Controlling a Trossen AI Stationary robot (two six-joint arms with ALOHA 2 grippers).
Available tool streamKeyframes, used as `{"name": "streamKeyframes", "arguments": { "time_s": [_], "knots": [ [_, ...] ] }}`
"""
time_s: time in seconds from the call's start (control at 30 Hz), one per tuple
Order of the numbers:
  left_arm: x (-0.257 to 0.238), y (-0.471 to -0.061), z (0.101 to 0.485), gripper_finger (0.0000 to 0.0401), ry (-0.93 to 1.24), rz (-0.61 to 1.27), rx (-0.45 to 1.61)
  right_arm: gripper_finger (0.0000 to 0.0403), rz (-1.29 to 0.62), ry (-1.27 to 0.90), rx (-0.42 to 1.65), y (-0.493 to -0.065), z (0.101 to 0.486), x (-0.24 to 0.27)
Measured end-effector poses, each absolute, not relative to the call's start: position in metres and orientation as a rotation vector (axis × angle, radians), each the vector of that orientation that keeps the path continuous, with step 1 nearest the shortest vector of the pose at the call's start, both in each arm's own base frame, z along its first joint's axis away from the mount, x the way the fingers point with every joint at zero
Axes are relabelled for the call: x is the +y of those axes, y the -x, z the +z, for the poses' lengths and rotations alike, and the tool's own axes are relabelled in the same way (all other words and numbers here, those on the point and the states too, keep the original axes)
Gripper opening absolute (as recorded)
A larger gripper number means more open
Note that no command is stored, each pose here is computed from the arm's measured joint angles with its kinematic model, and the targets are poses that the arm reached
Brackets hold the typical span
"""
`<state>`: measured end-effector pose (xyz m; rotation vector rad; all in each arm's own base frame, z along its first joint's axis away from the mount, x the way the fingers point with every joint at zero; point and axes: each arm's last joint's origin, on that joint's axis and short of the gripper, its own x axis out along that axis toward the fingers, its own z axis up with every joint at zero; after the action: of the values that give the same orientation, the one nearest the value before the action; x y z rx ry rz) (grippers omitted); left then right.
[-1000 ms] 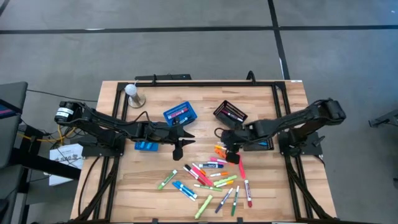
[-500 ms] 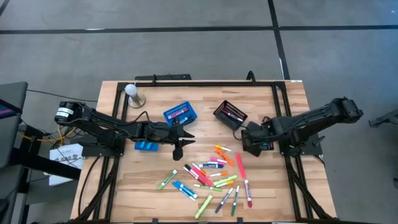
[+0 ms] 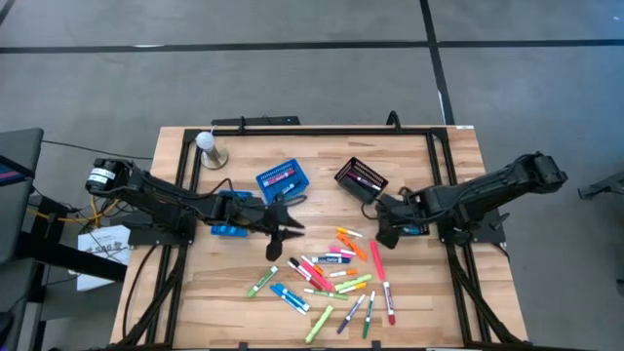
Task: Pick & Place Markers
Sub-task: Put the top yellow highlighter pen into the bottom black bin
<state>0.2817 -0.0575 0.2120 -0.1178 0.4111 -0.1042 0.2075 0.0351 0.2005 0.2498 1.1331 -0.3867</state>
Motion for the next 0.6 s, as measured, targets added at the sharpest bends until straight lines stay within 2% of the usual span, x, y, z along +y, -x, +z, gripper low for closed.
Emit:
{"name": "streamKeyframes", "arguments": {
  "time_s": [0.2,0.4,0.6],
  "knots": [
    [-0.088,-0.273,0.198,0.0092,0.141,-0.197,0.536,0.0093,-0.226,-0.143,0.958,-0.245,0.192,0.043],
    [-0.099,-0.269,0.192,0.0098,0.099,-0.070,0.538,0.0093,-0.218,-0.072,1.053,-0.264,0.153,0.045],
    [-0.094,-0.269,0.193,0.0132,0.095,-0.034,0.540,0.0093,-0.200,-0.116,1.124,-0.271,0.131,0.048]
  ]
}}
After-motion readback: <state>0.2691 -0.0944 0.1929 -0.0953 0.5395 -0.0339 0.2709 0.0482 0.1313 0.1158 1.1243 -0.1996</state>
